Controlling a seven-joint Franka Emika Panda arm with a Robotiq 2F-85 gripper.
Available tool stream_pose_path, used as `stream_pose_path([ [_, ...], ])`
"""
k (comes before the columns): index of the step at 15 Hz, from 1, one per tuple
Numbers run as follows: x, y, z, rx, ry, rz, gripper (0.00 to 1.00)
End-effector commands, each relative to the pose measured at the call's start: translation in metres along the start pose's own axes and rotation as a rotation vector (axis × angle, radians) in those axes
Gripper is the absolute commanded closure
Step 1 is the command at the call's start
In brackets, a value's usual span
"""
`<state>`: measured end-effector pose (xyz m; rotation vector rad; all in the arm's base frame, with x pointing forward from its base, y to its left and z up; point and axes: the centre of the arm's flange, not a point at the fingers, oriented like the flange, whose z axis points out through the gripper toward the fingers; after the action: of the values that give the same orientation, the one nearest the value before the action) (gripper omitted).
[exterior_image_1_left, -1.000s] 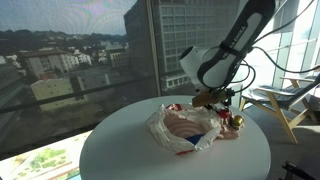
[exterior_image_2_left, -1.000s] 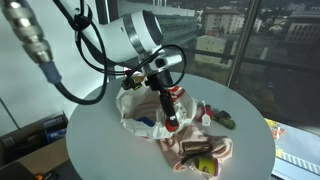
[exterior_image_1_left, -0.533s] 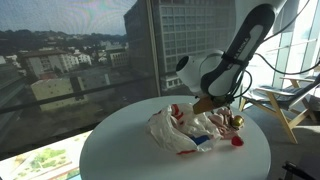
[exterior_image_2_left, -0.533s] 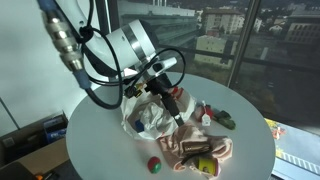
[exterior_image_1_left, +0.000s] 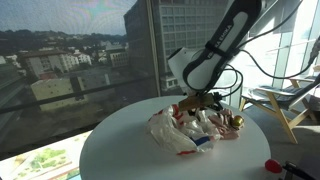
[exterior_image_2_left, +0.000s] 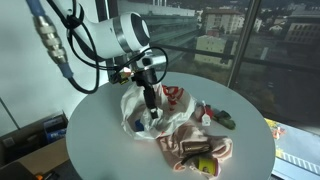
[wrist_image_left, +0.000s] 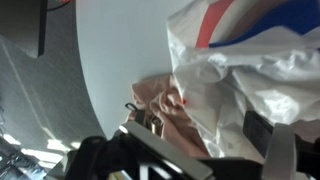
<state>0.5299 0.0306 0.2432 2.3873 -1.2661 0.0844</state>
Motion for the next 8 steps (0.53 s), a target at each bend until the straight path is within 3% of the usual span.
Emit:
stream_pose_path([
  [1,-0.020,-0.017,-0.037,0.116,-0.168,-0.009,0.00],
  [3,-0.035,-0.035,-0.039,0.147,-0.218,0.019,0.00],
  [8,-0.057,-0.058,-0.012,0.068,-0.269,0.229,0.00],
])
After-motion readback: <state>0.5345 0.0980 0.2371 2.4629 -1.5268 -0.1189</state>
